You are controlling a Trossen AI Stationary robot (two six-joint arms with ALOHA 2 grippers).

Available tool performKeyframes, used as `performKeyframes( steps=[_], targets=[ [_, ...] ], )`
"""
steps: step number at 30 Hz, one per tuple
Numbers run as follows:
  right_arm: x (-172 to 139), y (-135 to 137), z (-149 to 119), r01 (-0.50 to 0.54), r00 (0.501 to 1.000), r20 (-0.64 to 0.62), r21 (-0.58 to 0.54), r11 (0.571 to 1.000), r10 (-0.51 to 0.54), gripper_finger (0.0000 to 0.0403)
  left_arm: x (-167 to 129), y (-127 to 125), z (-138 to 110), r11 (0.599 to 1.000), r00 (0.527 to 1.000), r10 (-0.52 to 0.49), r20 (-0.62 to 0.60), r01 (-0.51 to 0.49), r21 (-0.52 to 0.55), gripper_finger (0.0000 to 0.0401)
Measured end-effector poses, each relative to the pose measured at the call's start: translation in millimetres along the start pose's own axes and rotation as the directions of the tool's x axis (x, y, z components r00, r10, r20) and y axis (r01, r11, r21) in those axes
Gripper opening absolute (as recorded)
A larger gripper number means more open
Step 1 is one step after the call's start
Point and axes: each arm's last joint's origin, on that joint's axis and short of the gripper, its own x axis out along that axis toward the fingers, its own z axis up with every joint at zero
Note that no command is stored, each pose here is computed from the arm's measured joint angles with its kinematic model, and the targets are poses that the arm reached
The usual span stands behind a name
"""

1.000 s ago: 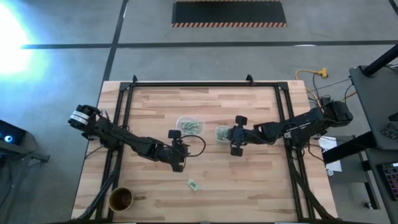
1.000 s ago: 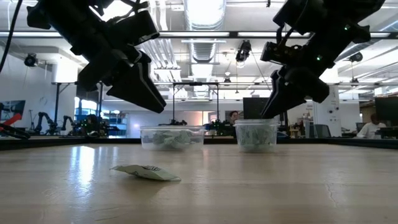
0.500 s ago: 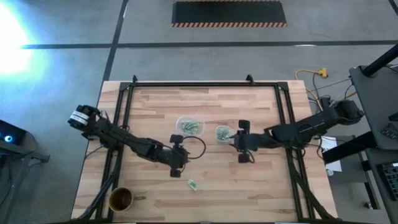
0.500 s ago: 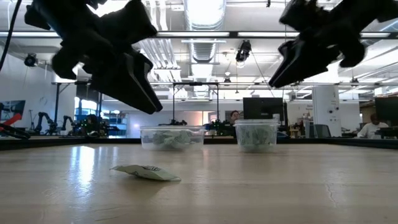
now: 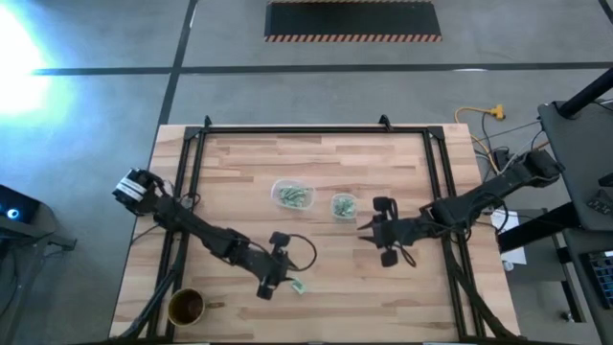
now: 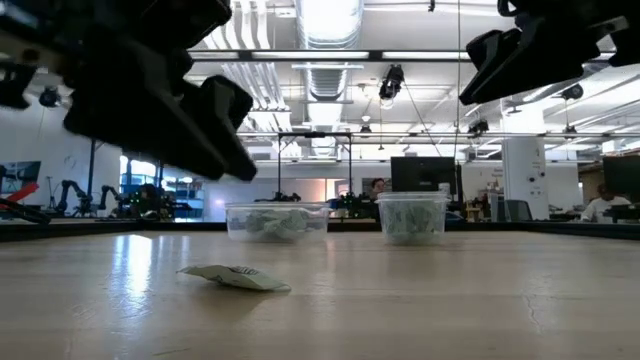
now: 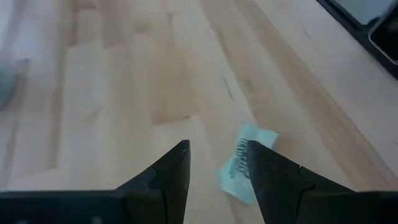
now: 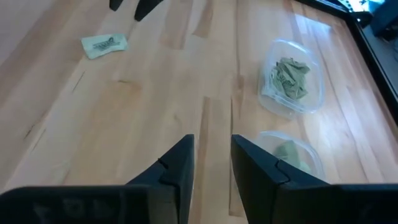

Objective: Pick and place items into bin
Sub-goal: Put the green stevia packet into the left transparent bin

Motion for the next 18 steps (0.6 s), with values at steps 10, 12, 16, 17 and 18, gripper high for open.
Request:
performKeyframes(
  steps=[10, 12, 16, 17, 18],
  targets=[
    [0, 1, 0, -0.004, 1.0, -0.001, 0.005, 1.0, 0.004, 0.009, 28, -14, -18, 0.999, 1.0, -0.02, -0.017, 0.021, 0.05, 0.012],
    [0, 1, 0, -0.004, 1.0, -0.001, 0.008, 1.0, 0.004, 0.0088, 30, -16, -16, 0.998, 0.999, -0.037, -0.012, 0.038, 0.048, 0.0114],
    [0, 1, 0, -0.004, 1.0, -0.002, 0.01, 1.0, 0.004, 0.0086, 31, -17, -12, 0.997, 0.998, -0.061, -0.004, 0.061, 0.04, 0.0112],
    [0, 1, 0, -0.004, 1.0, -0.003, 0.012, 1.0, 0.004, 0.0086, 31, -17, -12, 0.997, 0.998, -0.062, -0.004, 0.062, 0.038, 0.0112],
    [0, 1, 0, -0.004, 1.0, -0.004, 0.015, 1.0, 0.004, 0.0087, 31, -18, -12, 0.997, 0.998, -0.065, -0.005, 0.065, 0.039, 0.0112]
  ],
)
